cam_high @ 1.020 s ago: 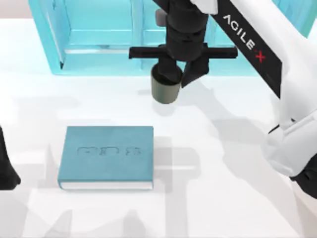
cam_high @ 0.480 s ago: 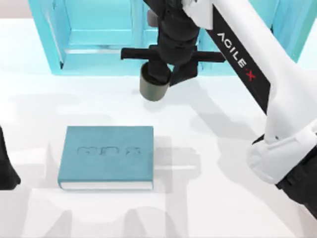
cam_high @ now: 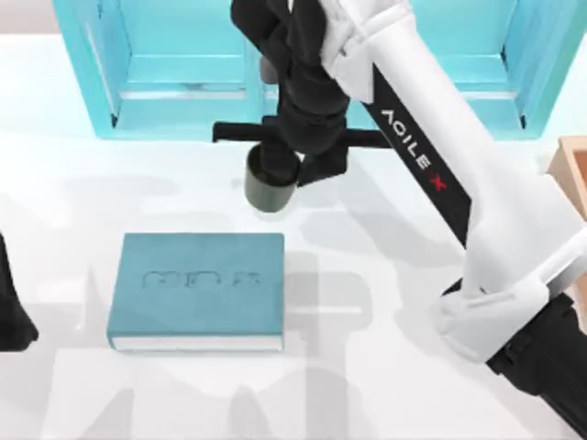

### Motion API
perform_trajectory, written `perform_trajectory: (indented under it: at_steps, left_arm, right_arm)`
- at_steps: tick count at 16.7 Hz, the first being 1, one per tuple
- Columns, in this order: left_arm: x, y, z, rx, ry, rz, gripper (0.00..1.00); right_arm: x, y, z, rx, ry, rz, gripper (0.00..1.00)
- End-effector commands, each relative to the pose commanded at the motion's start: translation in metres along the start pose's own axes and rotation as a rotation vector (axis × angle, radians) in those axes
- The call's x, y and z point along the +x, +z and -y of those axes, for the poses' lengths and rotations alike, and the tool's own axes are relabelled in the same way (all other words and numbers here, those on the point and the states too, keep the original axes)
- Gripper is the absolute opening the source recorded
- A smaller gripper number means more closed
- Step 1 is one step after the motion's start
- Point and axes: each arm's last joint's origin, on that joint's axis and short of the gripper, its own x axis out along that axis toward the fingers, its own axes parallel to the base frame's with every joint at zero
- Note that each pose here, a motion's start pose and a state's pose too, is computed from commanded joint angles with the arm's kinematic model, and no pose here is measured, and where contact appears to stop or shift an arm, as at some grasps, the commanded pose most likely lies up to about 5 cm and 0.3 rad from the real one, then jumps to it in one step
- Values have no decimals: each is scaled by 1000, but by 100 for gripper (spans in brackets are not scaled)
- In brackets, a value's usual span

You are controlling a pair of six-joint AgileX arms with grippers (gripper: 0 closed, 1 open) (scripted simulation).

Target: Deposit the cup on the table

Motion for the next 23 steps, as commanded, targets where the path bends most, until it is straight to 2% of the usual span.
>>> perform_trajectory:
  at_steps: [4, 17, 23]
  left_arm:
    - [0, 0, 0, 0, 0, 0, 100]
    - [0, 0, 0, 0, 0, 0, 100]
    - [0, 0, 0, 0, 0, 0, 100]
  right_arm:
    - [1, 0, 0, 0, -2, -2, 0]
    - [1, 0, 0, 0, -2, -2, 98]
    - [1, 0, 0, 0, -2, -2, 100]
